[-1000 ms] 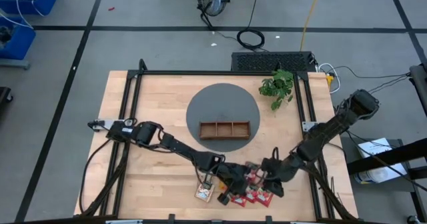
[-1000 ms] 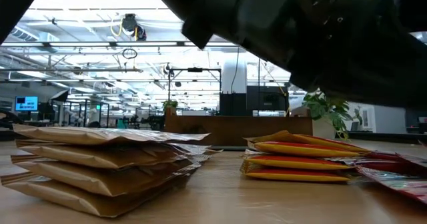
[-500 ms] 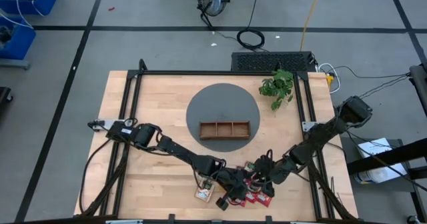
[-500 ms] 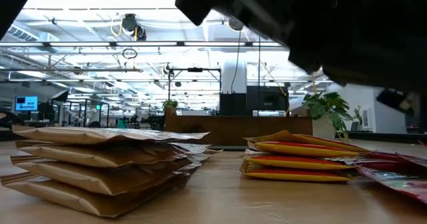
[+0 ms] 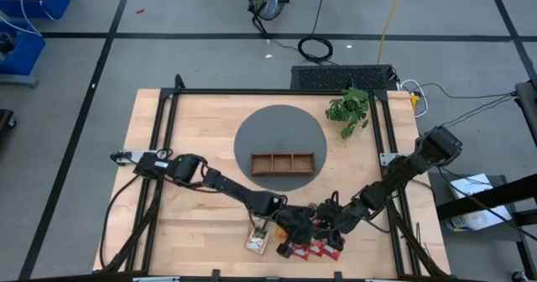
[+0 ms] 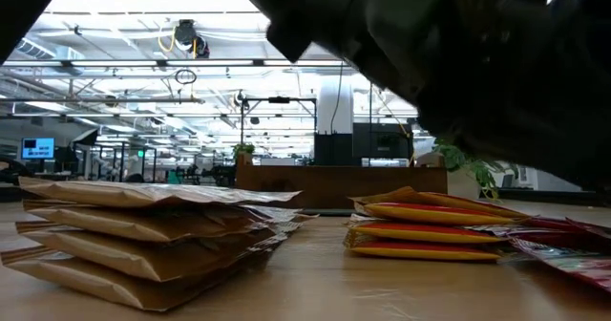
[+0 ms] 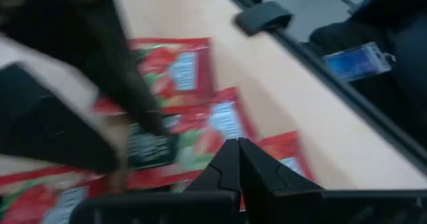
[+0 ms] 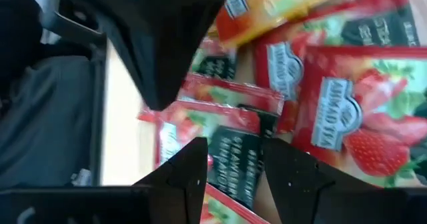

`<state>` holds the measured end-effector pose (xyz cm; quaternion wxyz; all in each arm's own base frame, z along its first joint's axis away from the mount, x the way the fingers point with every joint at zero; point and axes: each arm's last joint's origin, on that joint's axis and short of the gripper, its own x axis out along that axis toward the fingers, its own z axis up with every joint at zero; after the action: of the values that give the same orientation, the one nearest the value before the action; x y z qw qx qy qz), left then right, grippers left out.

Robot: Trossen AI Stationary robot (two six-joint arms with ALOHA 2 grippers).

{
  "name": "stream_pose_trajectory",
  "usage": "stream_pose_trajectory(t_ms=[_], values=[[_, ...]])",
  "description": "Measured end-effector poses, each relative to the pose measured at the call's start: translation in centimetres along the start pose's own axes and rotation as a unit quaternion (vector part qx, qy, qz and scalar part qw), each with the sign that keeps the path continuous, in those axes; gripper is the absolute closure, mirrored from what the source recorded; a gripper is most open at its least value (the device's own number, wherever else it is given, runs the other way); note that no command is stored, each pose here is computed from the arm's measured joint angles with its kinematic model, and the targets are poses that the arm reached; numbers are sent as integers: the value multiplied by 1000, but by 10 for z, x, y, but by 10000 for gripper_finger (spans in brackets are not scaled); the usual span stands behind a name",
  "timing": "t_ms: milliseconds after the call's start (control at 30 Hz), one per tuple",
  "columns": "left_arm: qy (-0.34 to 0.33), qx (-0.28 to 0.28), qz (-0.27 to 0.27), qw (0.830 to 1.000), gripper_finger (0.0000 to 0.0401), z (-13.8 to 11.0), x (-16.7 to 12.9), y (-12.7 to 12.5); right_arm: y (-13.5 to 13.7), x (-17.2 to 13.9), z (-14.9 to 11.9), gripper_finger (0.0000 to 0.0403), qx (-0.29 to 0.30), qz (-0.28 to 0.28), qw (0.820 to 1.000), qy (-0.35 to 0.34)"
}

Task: Pick & Place Tea
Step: Put the red tea bag into the right slot of the wooden organizer

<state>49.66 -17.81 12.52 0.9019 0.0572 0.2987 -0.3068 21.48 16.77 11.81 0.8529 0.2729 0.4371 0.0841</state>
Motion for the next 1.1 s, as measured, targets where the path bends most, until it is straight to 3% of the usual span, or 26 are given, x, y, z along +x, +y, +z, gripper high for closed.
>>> stream_pose_trajectory(t_ms=[300,700,1100], values=[[2,-36,20,999,395,-17,4,29,-5,9,-4,270,0,-16,1000,8],[0,-43,20,999,393,-18,4,30,-10,12,-2,270,-12,-30,999,-3],[-19,19,39,999,370,5,-14,27,3,-27,15,270,-51,-21,997,-52]])
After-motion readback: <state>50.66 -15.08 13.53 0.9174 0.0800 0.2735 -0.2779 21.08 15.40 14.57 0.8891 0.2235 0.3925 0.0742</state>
